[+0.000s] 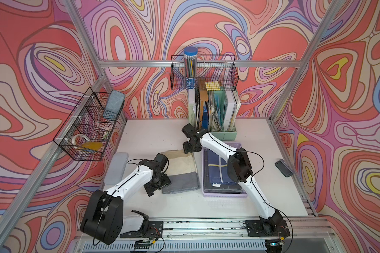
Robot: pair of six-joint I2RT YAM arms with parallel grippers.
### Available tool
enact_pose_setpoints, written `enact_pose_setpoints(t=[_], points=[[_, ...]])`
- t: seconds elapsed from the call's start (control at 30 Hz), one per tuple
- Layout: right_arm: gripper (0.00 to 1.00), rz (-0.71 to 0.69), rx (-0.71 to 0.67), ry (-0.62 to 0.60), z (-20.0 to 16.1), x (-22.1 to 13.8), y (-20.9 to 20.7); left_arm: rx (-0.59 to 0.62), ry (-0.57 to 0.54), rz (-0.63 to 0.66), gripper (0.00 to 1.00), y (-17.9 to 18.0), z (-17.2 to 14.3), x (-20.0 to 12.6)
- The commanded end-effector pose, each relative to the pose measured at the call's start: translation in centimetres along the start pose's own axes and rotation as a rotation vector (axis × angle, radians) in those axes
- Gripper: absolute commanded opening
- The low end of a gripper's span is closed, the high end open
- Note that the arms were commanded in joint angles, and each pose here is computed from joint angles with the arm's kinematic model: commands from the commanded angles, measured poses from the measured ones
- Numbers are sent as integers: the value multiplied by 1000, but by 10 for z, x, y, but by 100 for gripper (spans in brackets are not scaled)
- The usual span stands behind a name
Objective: Put the folded pillowcase in the basket
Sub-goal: Pick up the pillowcase at the center of the board.
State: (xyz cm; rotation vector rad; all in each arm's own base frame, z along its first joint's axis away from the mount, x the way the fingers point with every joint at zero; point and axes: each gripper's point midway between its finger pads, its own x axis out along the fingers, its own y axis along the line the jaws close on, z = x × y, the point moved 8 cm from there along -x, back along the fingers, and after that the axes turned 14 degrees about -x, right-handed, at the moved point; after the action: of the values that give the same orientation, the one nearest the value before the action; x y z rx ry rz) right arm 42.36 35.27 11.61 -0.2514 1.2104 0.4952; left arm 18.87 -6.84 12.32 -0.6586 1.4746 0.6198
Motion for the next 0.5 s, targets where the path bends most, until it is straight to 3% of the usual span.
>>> enact_pose_setpoints(t=[0.0, 0.23, 0.47], points=[[64, -25, 67, 63, -9, 9, -6, 32, 37, -21, 83, -8, 1, 11], [63, -23, 108, 111, -19, 19, -8, 81, 86, -80, 79, -22, 0, 24], [54, 79, 138, 121, -28, 26, 0, 96, 140, -125, 70, -33, -2, 35]])
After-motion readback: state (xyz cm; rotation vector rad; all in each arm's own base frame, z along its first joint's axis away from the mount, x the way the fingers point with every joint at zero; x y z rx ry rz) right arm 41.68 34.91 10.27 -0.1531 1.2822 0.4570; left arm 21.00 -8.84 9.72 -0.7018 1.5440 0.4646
